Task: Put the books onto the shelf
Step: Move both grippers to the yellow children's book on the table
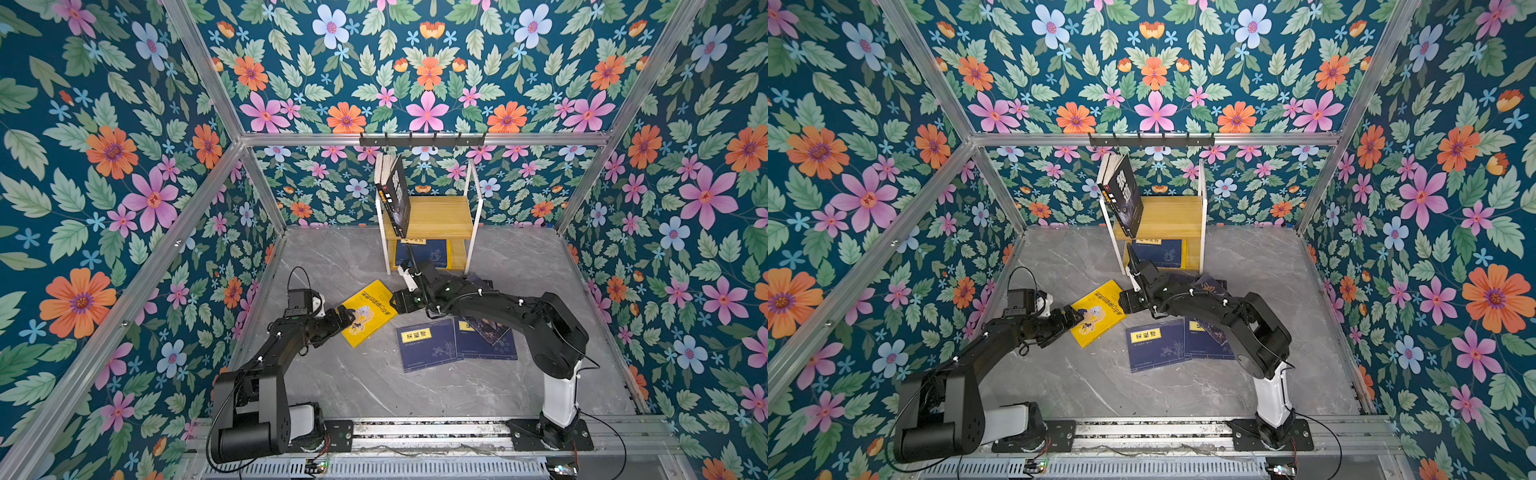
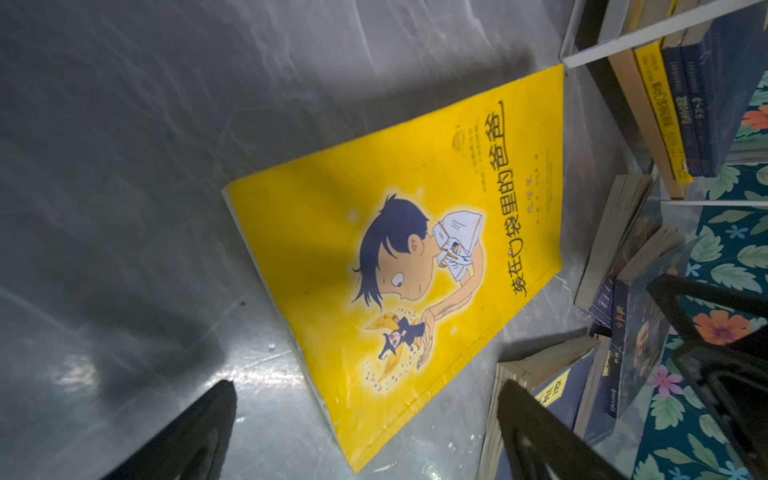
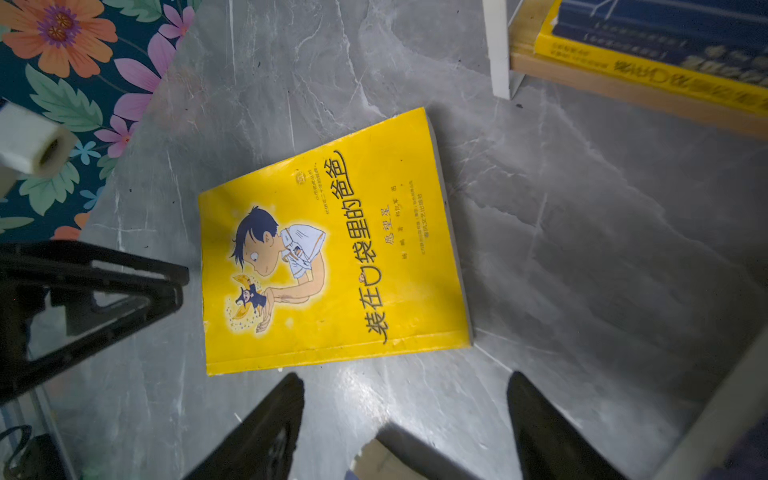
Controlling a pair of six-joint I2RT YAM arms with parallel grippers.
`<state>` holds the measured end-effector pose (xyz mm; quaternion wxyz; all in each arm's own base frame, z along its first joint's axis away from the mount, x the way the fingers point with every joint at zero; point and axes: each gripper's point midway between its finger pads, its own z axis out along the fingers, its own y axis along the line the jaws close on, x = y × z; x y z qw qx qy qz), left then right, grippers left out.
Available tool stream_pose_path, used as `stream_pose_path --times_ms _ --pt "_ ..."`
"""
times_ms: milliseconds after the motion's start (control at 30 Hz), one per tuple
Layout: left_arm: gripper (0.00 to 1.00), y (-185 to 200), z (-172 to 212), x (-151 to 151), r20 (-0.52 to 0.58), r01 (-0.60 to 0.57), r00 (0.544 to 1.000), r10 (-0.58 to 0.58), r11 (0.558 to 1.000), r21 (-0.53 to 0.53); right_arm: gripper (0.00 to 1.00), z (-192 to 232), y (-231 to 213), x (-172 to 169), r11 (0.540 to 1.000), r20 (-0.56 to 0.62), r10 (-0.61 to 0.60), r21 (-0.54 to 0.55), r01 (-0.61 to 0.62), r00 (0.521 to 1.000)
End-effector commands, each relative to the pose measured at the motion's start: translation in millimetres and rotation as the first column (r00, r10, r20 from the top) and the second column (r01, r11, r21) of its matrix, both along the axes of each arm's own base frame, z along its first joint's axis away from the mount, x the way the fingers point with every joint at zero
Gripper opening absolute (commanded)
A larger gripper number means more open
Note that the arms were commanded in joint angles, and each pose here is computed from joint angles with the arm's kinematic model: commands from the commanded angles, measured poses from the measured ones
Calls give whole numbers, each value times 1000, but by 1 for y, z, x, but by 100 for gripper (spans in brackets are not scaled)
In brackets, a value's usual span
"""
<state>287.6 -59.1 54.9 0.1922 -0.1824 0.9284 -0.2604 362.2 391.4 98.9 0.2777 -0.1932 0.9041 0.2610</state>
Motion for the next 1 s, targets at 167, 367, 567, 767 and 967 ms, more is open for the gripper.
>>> stream_pose_path --times_ms 167,367,567,767,967 --pt "95 -12 -13 -5 -50 -29 998 24 994 -105 76 -19 20 18 1000 -36 -18 -3 18 999" --pt "92 -17 -21 -7 -72 -31 997 21 989 -142 76 -40 23 24 999 -57 -20 -25 19 998" --pt "88 -16 -18 -6 -60 -37 998 29 990 -137 76 -62 24 20 999 -98 -13 -36 10 995" --pt "84 -15 -9 -4 -28 -34 999 31 990 -133 75 -71 23 9 1000 -144 -16 -6 15 989" --pt "78 -15 0 -2 3 -28 1000 29 991 -133 74 -74 21 4 1000 -155 -20 -7 19 988"
